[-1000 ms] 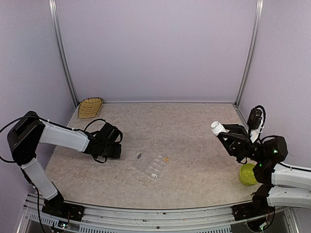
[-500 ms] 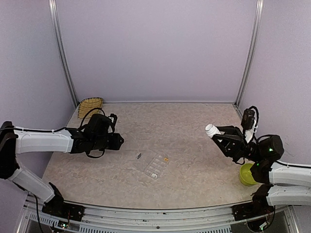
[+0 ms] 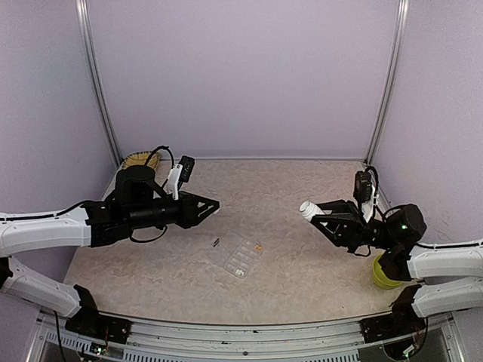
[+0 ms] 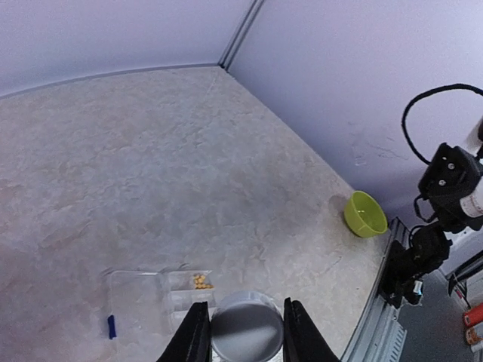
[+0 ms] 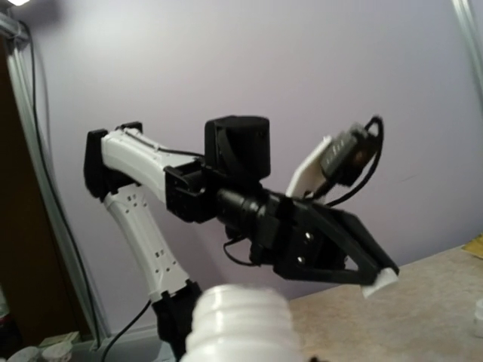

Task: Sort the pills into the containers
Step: Pick up the lid of the pill bottle from the center of the board, then close the lid of the pill bottle.

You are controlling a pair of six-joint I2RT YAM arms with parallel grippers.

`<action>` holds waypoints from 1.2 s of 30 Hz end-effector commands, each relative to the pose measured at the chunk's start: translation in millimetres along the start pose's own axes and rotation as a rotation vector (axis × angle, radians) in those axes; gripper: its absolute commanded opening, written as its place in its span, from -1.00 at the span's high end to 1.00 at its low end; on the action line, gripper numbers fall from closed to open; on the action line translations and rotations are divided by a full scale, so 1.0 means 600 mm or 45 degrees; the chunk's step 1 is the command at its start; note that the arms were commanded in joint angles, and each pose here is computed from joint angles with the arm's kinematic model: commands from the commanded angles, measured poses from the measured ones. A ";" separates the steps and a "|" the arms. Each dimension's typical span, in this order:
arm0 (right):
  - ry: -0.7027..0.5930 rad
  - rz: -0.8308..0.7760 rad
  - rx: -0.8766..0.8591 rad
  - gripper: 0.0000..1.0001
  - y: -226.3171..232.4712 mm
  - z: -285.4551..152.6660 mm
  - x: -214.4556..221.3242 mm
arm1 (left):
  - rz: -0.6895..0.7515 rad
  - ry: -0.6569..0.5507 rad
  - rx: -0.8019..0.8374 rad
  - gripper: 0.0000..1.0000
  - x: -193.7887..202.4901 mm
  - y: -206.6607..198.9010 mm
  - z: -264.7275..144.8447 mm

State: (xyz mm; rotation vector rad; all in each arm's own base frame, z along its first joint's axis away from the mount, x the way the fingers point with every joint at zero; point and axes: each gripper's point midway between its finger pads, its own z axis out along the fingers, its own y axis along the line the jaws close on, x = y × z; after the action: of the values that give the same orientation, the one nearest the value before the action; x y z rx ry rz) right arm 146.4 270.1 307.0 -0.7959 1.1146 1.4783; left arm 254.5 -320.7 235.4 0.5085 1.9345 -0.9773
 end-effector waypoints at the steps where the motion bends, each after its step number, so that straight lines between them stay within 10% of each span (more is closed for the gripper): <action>1: -0.016 -0.053 -0.071 0.73 0.017 0.026 -0.012 | 0.054 -0.081 0.256 0.55 -0.027 -0.081 -0.013; 36: 0.049 -0.144 -0.055 0.73 0.021 0.102 0.025 | -0.033 -0.159 0.791 0.53 -0.064 -0.291 0.003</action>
State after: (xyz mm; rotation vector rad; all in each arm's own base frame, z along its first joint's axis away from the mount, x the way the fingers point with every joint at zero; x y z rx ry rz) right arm 135.6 328.8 307.3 -0.9087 1.0795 1.4149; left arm 167.1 -419.5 326.9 0.7266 1.5668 -1.5475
